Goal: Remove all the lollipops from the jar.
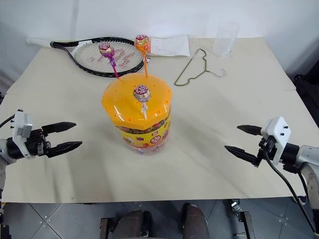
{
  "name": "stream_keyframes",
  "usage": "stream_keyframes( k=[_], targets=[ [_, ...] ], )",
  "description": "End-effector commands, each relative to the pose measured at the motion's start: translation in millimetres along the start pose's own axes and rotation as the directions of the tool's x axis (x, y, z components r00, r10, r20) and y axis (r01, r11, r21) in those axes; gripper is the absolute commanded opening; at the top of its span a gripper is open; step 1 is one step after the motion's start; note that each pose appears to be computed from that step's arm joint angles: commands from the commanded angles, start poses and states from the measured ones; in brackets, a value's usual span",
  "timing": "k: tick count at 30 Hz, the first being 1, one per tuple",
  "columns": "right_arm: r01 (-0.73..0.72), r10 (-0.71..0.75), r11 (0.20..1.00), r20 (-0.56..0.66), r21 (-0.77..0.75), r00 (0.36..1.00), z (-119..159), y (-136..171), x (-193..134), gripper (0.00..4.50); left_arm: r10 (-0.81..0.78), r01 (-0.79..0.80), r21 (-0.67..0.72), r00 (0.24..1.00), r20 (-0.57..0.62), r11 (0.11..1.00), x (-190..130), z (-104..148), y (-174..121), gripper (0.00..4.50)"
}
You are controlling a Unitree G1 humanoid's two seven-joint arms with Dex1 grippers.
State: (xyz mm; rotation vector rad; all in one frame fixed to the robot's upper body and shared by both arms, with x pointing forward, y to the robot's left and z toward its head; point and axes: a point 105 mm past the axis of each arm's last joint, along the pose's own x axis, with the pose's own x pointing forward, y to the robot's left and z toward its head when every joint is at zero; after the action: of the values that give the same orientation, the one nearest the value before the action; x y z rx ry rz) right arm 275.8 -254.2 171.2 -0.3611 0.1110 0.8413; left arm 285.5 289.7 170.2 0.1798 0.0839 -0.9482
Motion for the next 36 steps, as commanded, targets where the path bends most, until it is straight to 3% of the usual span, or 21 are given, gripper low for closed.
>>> stream_keyframes(
  k=[1,7,14,18,24,31,36],
  targets=[
    [0.007,-0.005,0.999,0.027,-0.045,1.000,14.2,-4.9,-4.5,4.48,0.013,-0.012,0.058,1.000,-0.010,0.998,-8.5,8.3,1.2,4.50],
    [0.004,-0.002,0.999,0.041,-0.044,0.999,17.4,-6.0,-3.1,4.48,0.097,-0.099,-0.057,0.995,-0.037,0.993,-13.3,10.1,9.6,4.50],
    [-0.015,0.018,0.999,0.054,-0.049,0.998,23.2,-5.0,-2.1,4.48,0.127,-0.127,-0.034,0.992,0.000,0.991,-13.6,27.7,14.3,4.50],
    [-0.030,0.038,0.997,0.117,-0.072,0.992,45.7,-5.3,-6.6,4.48,0.050,-0.059,0.116,0.996,0.080,0.991,0.0,75.1,16.5,4.50],
    [-0.050,0.066,0.996,0.210,-0.080,0.975,79.6,-5.4,-10.8,4.48,-0.134,0.100,0.211,0.979,0.154,0.972,25.5,125.3,12.7,4.50],
    [-0.108,0.137,0.988,0.298,-0.110,0.945,111.4,11.1,-10.2,4.48,-0.357,0.315,0.243,0.921,0.153,0.917,67.3,156.5,-1.5,4.50],
    [-0.098,0.139,0.987,0.358,-0.131,0.923,129.8,18.0,-9.2,4.48,-0.418,0.361,0.265,0.885,0.206,0.894,96.1,175.6,-2.3,4.50]
  ],
)
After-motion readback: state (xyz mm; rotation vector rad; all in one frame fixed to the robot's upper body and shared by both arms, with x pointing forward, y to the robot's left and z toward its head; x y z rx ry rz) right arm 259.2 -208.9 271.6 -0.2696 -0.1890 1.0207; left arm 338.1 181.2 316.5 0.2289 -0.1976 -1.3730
